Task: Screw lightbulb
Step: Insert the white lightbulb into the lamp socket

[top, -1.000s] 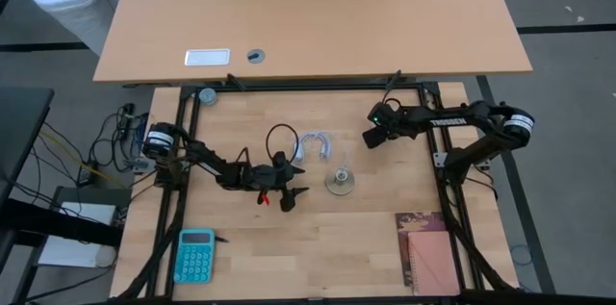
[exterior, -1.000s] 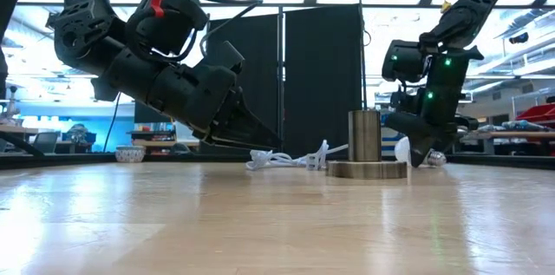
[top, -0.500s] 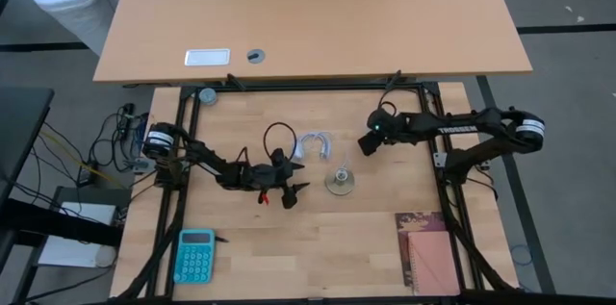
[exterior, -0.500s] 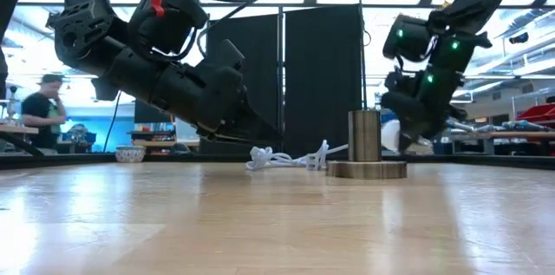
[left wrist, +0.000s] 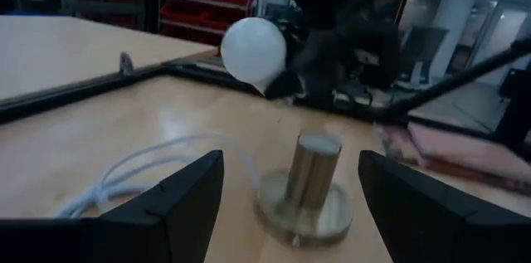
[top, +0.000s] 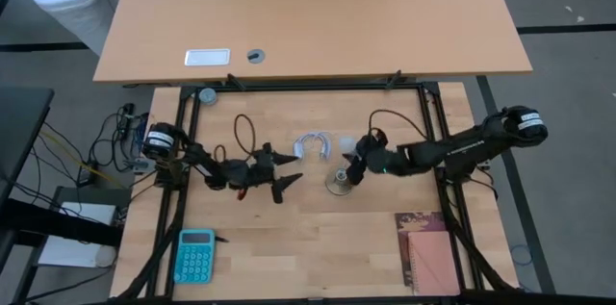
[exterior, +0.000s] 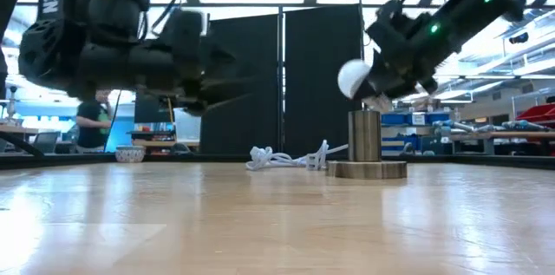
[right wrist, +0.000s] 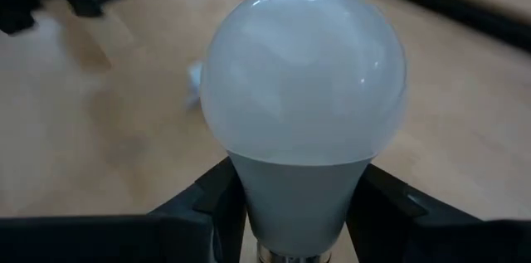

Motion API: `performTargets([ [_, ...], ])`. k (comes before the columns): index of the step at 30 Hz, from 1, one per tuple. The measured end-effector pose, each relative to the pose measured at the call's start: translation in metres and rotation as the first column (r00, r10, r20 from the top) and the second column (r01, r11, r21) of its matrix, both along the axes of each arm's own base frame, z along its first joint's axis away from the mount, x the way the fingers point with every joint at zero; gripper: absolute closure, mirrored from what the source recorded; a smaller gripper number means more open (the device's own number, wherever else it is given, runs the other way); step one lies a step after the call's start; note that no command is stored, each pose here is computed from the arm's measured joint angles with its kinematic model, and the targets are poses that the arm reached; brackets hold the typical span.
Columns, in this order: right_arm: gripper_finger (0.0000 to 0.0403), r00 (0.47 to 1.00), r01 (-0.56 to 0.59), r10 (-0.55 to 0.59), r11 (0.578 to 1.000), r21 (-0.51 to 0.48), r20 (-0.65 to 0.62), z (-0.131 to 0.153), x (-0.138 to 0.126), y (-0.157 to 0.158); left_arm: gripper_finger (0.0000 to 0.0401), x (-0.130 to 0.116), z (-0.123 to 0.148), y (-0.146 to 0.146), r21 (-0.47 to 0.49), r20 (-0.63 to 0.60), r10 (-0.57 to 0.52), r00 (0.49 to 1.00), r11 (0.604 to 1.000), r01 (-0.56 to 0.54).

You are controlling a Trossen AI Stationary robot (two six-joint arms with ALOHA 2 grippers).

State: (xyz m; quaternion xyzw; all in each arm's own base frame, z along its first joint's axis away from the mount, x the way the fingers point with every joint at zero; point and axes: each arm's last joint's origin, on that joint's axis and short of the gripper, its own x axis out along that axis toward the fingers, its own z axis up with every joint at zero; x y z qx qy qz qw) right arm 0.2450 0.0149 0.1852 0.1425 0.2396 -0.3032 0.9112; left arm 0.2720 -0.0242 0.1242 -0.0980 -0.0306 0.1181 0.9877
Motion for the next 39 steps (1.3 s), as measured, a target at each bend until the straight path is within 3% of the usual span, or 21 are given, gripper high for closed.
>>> performTargets([
  [7,0.0236,0.996,-0.02,0.033,0.989,-0.143,0.087,0.006,-0.008,0.047,0.0117,0.051,0.016,-0.007,0.01,-0.099,-0.045,0.994,0.999,0.047],
  [13,0.0236,0.967,-0.024,0.084,0.97,-0.242,0.24,-0.007,-0.025,0.062,0.0117,0.072,0.034,-0.005,0.054,-0.08,-0.023,0.997,0.998,0.027],
  [19,0.0236,0.922,-0.088,0.172,0.966,-0.243,0.347,-0.016,-0.037,0.054,0.0117,0.077,0.036,0.001,-0.043,-0.069,-0.031,0.997,0.999,0.028],
  [31,0.0235,0.917,-0.167,0.264,0.935,-0.313,0.299,-0.017,-0.034,0.046,0.0117,0.076,0.033,0.001,-0.096,-0.088,-0.038,0.995,0.995,0.029],
  [39,0.0235,0.887,-0.164,0.287,0.928,-0.334,0.361,-0.008,-0.034,0.048,0.0117,0.076,0.031,-0.004,-0.168,-0.091,-0.053,0.994,0.985,0.038],
])
